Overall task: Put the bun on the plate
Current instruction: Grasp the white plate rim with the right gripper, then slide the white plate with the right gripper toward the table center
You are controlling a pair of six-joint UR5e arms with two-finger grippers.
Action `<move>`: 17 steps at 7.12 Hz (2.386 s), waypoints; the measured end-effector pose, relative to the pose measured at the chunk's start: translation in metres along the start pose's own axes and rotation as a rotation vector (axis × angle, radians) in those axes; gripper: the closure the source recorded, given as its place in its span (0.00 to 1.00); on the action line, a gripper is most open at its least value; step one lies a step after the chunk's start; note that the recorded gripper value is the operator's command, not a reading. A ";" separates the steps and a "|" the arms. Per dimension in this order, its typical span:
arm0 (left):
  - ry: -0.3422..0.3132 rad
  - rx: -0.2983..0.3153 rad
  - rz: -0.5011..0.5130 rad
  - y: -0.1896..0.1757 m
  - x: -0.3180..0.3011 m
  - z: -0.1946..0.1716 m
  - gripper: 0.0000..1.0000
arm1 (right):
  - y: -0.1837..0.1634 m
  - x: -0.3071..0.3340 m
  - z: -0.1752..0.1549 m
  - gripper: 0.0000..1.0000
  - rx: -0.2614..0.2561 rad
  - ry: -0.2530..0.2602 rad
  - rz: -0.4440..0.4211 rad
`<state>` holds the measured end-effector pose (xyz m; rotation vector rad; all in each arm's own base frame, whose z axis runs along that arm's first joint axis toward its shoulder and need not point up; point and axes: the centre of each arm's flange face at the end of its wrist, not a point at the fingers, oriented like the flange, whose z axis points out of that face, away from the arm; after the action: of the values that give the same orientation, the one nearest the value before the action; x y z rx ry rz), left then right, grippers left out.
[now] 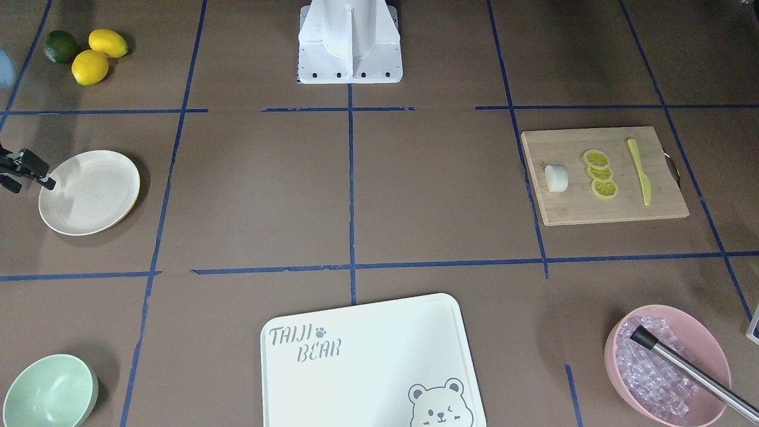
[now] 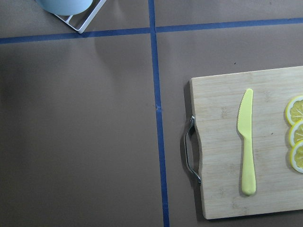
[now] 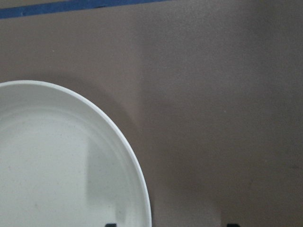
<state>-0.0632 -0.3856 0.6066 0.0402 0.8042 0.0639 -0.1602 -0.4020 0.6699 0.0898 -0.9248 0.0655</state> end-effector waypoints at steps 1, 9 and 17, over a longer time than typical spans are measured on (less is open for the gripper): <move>0.000 0.000 0.000 0.000 0.000 0.000 0.00 | -0.004 -0.003 0.002 0.88 -0.001 -0.005 0.002; -0.002 0.006 0.008 0.000 0.003 -0.004 0.00 | -0.035 -0.087 -0.028 1.00 0.005 -0.138 -0.026; 0.005 0.015 0.019 -0.004 0.008 -0.006 0.00 | -0.041 -0.531 0.035 0.97 0.036 -0.168 0.167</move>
<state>-0.0623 -0.3890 0.5966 0.0613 0.8093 0.0757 -0.5027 -0.4563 0.2643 0.0519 -1.0977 0.2322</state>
